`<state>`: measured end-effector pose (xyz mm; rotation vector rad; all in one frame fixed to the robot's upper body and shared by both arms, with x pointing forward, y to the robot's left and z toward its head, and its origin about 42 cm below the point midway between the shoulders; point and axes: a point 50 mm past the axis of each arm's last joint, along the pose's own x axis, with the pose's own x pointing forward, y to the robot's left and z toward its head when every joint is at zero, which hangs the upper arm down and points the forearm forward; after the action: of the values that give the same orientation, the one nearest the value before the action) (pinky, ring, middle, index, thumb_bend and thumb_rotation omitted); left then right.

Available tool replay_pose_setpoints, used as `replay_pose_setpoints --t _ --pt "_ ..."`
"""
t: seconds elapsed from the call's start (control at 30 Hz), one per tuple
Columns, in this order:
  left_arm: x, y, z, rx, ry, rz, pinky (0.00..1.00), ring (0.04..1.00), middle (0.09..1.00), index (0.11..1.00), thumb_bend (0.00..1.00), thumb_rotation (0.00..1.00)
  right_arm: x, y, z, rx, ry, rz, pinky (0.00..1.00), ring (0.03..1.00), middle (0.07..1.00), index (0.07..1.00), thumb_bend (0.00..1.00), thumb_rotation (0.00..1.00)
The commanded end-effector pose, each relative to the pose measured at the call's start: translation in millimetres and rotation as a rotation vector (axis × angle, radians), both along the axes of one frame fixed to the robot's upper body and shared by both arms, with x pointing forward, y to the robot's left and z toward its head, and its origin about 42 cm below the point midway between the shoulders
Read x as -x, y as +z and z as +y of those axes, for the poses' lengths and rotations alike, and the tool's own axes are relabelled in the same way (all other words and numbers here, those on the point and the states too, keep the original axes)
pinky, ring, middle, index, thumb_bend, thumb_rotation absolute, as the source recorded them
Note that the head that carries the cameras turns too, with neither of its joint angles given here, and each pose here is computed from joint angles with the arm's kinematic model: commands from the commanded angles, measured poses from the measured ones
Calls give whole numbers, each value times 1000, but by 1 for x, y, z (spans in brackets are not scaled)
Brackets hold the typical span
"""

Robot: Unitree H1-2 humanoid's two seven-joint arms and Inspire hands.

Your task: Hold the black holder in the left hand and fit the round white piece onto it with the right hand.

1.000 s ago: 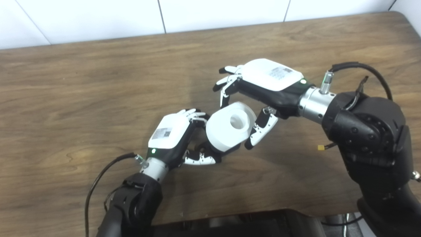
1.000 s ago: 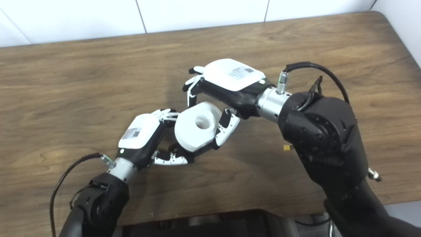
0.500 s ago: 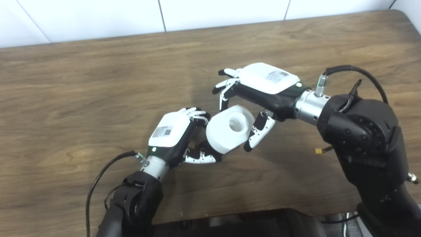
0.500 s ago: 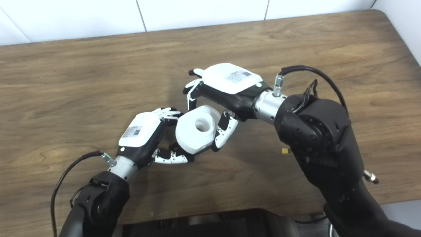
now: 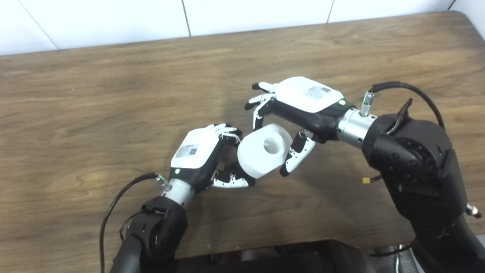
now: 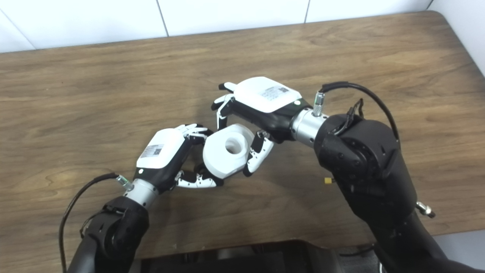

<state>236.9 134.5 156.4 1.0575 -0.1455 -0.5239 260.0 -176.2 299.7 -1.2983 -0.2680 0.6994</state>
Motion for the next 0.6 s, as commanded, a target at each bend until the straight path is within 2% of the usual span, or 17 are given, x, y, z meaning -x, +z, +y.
replay_pose_setpoints --t 0.0,0.57 --pt "6 -11 1 -30 -7 92 895 894 823 489 516 58 -1 8 1 -18 7 -68 947 987 857 487 516 147" --pt "6 -9 -1 -36 -8 93 888 894 822 489 516 57 -3 -1 4 -16 10 -54 921 972 855 487 516 149"
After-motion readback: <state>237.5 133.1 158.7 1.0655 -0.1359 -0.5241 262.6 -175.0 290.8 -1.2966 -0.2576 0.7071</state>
